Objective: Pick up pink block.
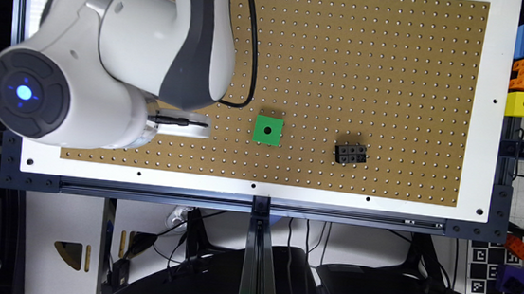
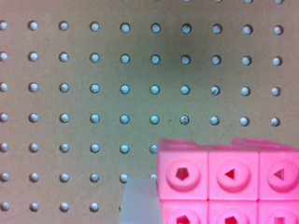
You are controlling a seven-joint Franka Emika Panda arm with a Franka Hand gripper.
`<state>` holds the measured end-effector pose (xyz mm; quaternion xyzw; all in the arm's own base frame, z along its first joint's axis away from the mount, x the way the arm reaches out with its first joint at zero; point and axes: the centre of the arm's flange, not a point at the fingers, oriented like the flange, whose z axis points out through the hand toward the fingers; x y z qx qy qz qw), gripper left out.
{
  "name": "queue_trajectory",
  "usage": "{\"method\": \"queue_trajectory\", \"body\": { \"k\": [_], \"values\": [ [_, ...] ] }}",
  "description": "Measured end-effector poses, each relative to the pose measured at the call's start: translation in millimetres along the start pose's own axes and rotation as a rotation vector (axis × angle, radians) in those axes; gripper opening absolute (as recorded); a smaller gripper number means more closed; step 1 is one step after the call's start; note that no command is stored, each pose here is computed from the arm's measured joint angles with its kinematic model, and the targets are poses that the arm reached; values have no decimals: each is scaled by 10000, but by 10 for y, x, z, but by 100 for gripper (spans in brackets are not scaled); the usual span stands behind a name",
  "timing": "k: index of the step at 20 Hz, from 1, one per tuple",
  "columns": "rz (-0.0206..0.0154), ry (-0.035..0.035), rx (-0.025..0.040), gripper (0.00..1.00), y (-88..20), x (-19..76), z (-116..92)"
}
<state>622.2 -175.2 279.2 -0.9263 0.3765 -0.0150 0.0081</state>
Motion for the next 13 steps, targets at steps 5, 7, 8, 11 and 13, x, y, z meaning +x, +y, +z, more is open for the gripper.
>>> {"method": "queue_trajectory", "body": {
  "k": [5,7,8,11,13],
  "values": [
    [-1,42,6,0,3,-10,-198],
    [-2,42,2,0,5,-15,-246],
    [-2,54,6,0,5,-16,-264],
    [-2,82,18,0,5,-18,-314],
    [-2,93,23,0,5,-18,-325]
  ]
}}
